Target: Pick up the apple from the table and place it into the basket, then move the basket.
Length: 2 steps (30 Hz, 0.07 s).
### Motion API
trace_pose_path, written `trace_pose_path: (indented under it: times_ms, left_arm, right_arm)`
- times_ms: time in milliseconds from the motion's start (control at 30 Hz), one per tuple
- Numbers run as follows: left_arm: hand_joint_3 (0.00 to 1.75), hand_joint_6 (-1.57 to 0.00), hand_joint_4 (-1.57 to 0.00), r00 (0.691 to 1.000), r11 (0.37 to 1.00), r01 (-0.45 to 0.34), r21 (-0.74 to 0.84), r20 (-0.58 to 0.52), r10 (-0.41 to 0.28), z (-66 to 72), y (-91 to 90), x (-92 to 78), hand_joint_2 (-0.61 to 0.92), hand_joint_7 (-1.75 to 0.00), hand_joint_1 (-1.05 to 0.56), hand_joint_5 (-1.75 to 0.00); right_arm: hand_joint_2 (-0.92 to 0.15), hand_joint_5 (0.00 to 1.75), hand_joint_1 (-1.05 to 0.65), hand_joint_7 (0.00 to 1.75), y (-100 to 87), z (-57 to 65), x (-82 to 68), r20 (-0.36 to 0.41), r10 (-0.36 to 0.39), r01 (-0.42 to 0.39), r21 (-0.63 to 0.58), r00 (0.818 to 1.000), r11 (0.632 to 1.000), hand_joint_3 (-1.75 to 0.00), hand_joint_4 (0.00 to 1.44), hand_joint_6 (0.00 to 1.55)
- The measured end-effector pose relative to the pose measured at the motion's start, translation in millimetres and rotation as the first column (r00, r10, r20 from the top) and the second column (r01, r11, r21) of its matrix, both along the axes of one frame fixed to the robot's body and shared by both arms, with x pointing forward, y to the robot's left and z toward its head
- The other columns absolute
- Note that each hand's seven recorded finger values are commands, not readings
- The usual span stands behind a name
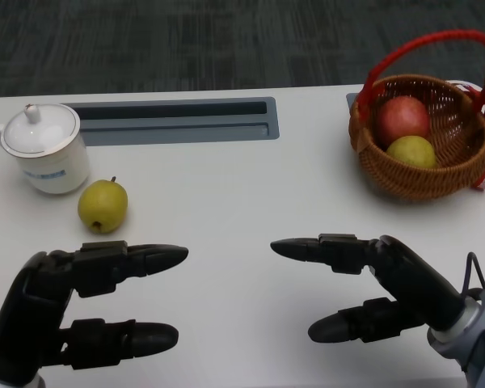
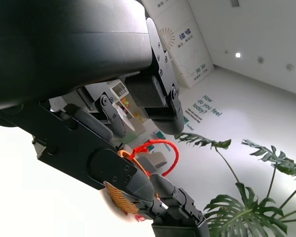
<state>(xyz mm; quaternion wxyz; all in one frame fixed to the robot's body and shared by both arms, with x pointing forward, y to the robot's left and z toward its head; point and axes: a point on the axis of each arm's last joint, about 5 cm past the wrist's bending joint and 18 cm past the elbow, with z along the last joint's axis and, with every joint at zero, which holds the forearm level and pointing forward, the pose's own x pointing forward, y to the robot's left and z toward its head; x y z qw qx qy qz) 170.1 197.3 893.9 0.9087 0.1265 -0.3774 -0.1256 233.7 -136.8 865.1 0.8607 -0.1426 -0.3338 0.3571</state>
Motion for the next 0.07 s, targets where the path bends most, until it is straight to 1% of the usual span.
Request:
trace_pose_path:
  times_ms: [67]
  left_arm:
    - [0.0, -0.94, -1.0, 1.0, 1.0, 0.004, 0.001, -0.001, -0.004, 0.0, 0.1, 0.0, 0.68, -0.01, -0.37, -0.01]
  right_arm:
    - [-0.79, 0.0, -0.52, 0.0, -0.2, -0.3, -0.6, 0.001, -0.005, 0.005, 0.002, 1.0, 1.0, -0.01, 0.54, 0.51]
